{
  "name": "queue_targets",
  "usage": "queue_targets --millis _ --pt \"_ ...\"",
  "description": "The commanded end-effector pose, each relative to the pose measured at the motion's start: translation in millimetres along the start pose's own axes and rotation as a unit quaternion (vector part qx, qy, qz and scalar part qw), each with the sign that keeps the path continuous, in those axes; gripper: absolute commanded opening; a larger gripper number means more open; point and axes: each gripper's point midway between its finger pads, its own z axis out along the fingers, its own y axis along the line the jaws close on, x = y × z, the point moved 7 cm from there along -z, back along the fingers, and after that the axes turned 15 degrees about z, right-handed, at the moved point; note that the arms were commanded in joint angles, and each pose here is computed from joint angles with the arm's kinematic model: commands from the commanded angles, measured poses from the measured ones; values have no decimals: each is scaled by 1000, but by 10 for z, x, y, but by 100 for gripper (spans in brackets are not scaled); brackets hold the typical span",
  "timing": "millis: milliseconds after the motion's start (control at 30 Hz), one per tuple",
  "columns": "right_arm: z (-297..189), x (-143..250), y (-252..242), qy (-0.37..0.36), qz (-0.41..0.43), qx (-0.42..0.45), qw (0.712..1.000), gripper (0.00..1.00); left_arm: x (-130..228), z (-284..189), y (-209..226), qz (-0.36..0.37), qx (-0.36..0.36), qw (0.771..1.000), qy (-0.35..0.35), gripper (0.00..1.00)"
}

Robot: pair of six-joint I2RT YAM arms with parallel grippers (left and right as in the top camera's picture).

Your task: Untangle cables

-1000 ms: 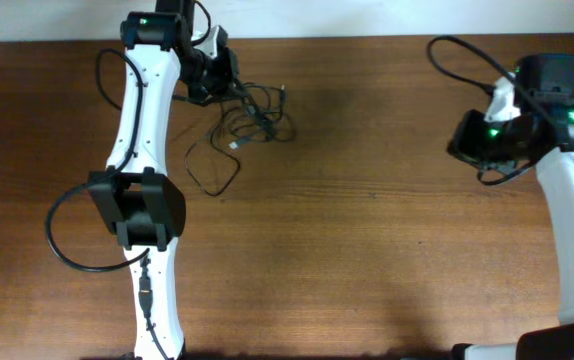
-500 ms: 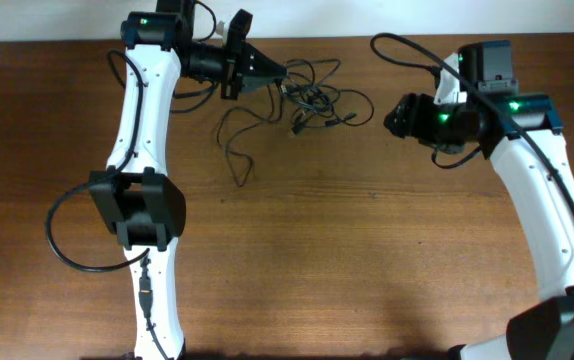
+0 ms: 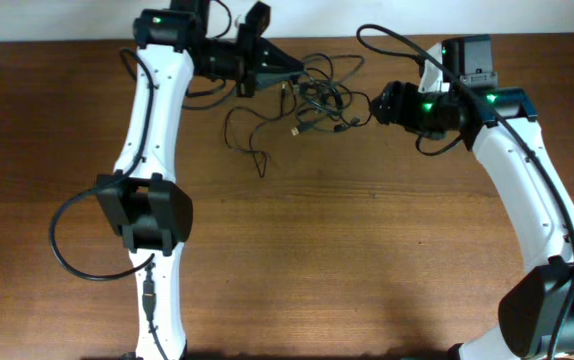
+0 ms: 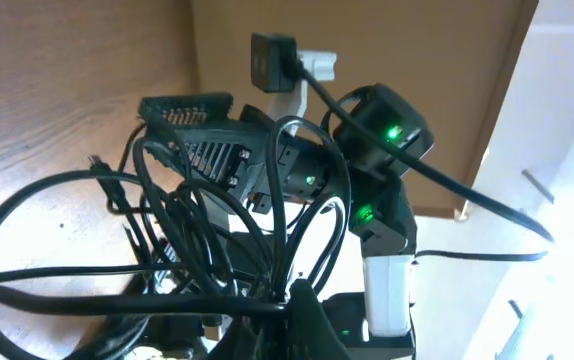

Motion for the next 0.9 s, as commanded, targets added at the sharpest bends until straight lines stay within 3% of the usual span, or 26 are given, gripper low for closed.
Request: queue_targets --millis 0,133,233,367,467,567,600,700,867 --pt "15 69 126 31 -3 -51 998 75 27 13 -205 41 -23 999 0 0" --pt "28 116 93 46 5 -43 998 75 18 -15 -192 29 -28 999 -3 0" --pt "101 81 -14 31 20 -4 999 74 32 -9 -342 29 45 999 1 0" --pt "304 47 -167 31 41 34 998 68 60 66 -377 17 49 999 10 0" --pt "460 41 -258 39 49 47 997 48 62 75 -378 16 50 999 11 0" --pt "467 19 -307 37 53 56 996 11 27 43 -362 34 42 999 6 0" --pt "448 11 -321 35 55 58 996 4 10 31 -342 41 32 999 4 0" --pt "335 -4 -467 30 72 94 993 4 -47 -49 -209 53 -32 998 -12 0" --pt "-57 -59 -862 -5 109 204 973 4 -140 -416 142 31 -198 978 -58 0"
